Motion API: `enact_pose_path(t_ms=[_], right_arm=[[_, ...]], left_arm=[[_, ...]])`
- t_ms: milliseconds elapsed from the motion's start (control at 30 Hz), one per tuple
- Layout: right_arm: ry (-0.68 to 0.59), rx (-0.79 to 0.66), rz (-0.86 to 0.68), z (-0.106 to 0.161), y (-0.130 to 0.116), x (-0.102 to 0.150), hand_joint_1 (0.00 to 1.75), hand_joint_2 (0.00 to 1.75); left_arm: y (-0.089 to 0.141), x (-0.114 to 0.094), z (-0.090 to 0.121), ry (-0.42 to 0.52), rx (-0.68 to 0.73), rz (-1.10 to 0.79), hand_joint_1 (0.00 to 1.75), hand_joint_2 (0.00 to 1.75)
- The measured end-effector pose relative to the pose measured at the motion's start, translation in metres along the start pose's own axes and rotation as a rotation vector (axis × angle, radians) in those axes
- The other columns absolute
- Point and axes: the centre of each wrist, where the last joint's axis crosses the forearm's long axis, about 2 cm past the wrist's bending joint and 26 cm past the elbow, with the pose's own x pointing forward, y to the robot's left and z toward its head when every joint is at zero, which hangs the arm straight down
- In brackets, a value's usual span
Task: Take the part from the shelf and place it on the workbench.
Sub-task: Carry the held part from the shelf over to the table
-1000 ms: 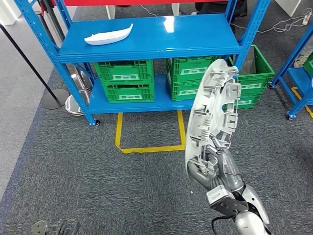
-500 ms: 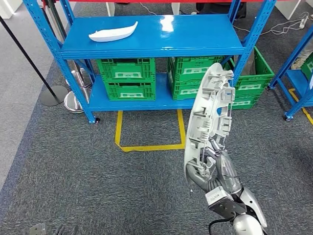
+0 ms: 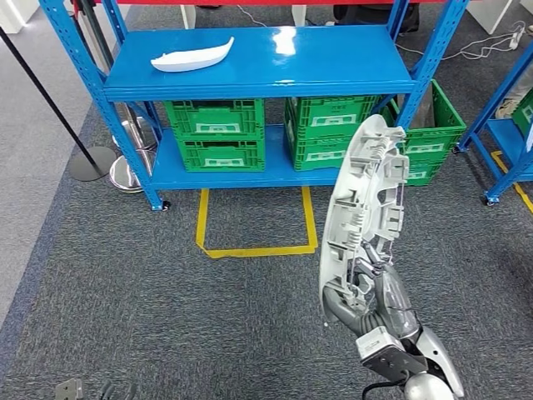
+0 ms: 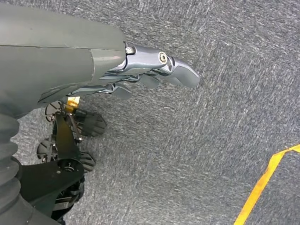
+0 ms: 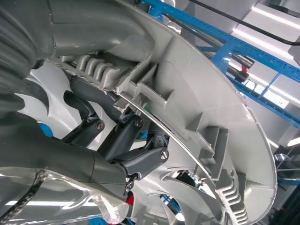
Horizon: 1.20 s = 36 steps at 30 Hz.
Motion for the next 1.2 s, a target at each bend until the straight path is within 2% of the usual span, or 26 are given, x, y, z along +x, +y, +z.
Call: enact_pose_path(t_ms=[400,967,1200], right_arm=[[-0.022,0.001,0.006,-0.006,-0.002,0.0,1.75,1.75],[-0.042,0.005,0.003,-0.011,-0.001,0.002,1.75,1.75],[-0.042,0.006,0.004,-0.01,0.0,0.002,1.75,1.75]], left_arm=[[-0.009,0.014,-0.014,-0.006,-0.015,-0.031,0.0,1.75],[-0.011,0.019,-0.019,-0.008,0.002,-0.052,0.0,1.75],[-0.011,0.02,-0.02,-0.049,-0.027,-0.019,0.0,1.75]])
